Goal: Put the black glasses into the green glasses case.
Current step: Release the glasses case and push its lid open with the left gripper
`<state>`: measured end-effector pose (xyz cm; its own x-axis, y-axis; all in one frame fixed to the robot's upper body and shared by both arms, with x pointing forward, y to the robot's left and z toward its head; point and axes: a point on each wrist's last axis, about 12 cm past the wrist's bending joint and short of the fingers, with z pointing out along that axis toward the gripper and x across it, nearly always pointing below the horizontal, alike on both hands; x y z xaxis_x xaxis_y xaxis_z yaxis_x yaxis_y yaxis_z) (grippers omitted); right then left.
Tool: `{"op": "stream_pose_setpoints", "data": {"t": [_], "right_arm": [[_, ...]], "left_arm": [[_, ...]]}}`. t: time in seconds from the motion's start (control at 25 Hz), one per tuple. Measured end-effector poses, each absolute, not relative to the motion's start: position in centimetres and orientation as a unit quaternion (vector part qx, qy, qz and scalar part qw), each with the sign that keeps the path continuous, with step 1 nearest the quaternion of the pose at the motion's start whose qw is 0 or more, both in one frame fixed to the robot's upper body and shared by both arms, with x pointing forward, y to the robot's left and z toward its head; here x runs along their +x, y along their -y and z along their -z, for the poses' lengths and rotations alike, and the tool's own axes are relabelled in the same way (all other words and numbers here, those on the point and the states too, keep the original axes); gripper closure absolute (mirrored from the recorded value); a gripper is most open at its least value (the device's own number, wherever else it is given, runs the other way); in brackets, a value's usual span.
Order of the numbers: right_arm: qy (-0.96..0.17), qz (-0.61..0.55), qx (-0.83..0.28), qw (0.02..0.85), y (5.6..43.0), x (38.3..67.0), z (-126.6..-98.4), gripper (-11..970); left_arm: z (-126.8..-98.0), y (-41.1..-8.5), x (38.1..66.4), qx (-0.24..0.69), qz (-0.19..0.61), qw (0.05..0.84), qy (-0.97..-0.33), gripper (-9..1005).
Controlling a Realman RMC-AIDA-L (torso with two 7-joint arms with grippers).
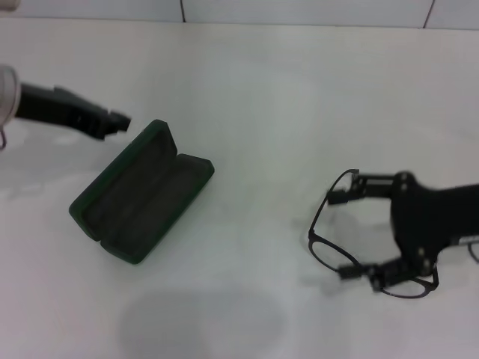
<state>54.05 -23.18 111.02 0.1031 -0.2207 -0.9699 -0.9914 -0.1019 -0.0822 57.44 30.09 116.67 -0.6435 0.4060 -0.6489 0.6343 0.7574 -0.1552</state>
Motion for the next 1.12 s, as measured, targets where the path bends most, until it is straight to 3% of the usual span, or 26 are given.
{"op": "stream_pose_setpoints", "data": {"t": [0.24, 0.44, 0.8, 1.12], "right_arm": [[-0.502, -0.44, -0.612, 0.424, 22.6, 53.7, -110.6, 74], [-0.509, -0.434, -0.604, 0.432, 23.1, 53.9, -110.7, 75], [-0.514, -0.421, -0.6, 0.445, 23.5, 54.6, -111.2, 74], [-0.509, -0.418, -0.606, 0.446, 23.2, 55.0, -111.6, 74]], "left_arm": [[-118.0, -28.3, 59.6, 0.345, 0.185, 0.299, -0.87, 951], [-118.3, -28.1, 59.7, 0.331, 0.195, 0.299, -0.874, 946], [-117.2, -27.6, 57.5, 0.323, 0.254, 0.249, -0.877, 756], [-116.3, -28.1, 56.8, 0.31, 0.248, 0.232, -0.888, 389]]}}
